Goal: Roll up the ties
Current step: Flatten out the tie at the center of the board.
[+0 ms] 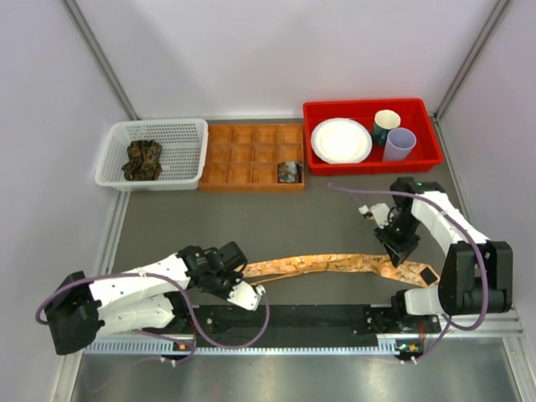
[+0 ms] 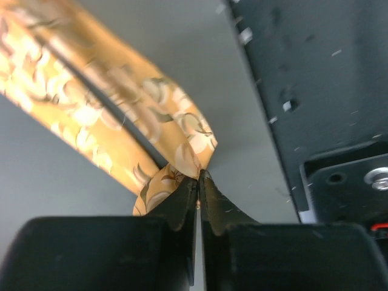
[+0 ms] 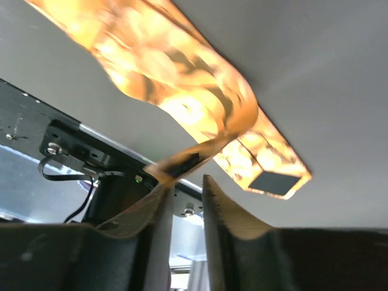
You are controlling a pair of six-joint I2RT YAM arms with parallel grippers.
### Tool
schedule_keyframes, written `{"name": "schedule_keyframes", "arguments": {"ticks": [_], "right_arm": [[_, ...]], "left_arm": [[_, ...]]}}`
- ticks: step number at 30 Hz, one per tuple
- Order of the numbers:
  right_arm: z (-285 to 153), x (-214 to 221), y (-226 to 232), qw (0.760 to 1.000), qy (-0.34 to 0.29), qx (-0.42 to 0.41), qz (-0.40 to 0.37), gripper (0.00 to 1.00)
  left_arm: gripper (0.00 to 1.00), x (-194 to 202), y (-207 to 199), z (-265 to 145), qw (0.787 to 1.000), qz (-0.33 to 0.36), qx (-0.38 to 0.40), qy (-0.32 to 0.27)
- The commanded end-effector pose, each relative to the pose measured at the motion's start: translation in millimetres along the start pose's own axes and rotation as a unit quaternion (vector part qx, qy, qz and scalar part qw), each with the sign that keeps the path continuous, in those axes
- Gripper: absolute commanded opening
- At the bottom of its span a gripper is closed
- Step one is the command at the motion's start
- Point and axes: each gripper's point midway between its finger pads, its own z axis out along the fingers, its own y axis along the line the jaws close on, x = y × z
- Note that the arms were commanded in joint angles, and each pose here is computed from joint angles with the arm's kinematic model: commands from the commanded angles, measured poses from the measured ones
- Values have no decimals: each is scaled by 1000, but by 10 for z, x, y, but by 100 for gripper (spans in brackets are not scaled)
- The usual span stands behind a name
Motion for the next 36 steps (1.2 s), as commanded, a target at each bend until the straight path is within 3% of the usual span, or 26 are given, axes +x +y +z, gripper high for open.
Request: {"name": "schedule_keyframes", "arguments": {"ticks": [1, 4, 7, 8, 11, 17, 24, 36], "right_arm": [[-171, 128, -144, 1000, -15, -8, 13, 30], [-220, 130, -183, 998, -43, -27, 25, 35], [-290, 74, -170, 995, -69, -61, 36, 39], [-340, 86, -142, 993, -76, -78, 51, 43], [-414, -33, -119, 988, -98, -105, 63, 50], [-271, 39, -270, 992, -58, -86, 75, 43], [54, 215, -379, 995, -6, -69, 69, 41], [340, 182, -420, 992, 14, -94, 86, 30]], "left_arm": [[17, 9, 227, -197, 996, -26, -81, 3], [37, -208, 334, -392, 991, -25, -120, -59], [44, -320, 375, -508, 986, -4, -141, -93], [49, -310, 381, -511, 985, -2, -144, -91], [53, -270, 526, -530, 981, -33, -174, -75], [52, -474, 280, -376, 992, -32, -66, -106], [47, -434, 88, -173, 996, -14, 12, -85], [49, -385, -15, -141, 997, 15, 36, -73]]}}
